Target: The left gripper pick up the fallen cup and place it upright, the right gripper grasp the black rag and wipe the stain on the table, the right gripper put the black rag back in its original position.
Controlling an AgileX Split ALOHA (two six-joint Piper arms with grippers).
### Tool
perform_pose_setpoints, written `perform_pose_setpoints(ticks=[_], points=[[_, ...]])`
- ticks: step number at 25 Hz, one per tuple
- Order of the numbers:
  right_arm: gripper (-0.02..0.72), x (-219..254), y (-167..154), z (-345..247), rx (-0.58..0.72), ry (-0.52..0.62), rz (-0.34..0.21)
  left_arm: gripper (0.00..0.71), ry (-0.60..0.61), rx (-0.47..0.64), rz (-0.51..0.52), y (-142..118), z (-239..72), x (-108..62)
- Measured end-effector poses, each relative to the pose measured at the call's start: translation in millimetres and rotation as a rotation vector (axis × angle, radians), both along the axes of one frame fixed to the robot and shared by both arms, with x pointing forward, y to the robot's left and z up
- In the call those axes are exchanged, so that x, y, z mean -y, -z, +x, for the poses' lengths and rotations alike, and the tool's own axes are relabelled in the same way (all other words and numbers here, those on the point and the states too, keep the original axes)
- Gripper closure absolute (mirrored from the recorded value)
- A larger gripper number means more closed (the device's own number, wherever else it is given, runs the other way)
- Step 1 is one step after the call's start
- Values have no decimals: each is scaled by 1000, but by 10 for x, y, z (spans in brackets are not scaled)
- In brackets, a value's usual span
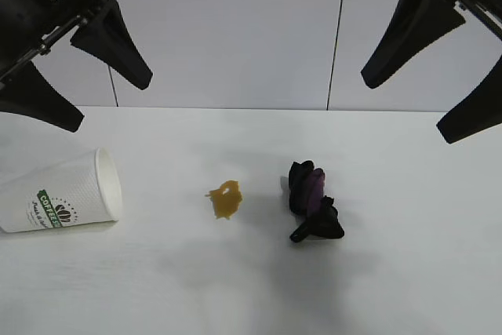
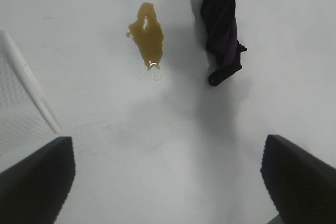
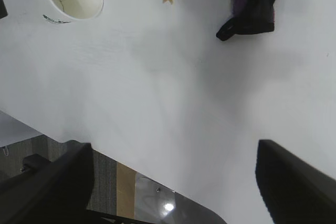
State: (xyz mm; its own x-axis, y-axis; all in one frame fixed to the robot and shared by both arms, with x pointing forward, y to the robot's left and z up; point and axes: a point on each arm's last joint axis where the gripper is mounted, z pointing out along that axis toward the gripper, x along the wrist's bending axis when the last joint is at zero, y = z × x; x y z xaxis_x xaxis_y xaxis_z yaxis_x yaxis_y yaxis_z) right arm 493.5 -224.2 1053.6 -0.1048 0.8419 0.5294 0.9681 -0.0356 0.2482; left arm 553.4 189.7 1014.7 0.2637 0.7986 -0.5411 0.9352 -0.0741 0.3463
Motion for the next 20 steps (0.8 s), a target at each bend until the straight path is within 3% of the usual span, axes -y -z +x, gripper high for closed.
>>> perform_pose_setpoints(ticks=[11, 14, 20], points=[[126, 0, 0, 1, 1, 0, 0, 16, 25, 63, 19, -47, 46, -4], [126, 0, 0, 1, 1, 0, 0, 16, 161, 154, 72, -149, 74, -5], [126, 1, -1, 5, 4, 3, 0, 16, 564, 399, 212, -353, 100, -14]])
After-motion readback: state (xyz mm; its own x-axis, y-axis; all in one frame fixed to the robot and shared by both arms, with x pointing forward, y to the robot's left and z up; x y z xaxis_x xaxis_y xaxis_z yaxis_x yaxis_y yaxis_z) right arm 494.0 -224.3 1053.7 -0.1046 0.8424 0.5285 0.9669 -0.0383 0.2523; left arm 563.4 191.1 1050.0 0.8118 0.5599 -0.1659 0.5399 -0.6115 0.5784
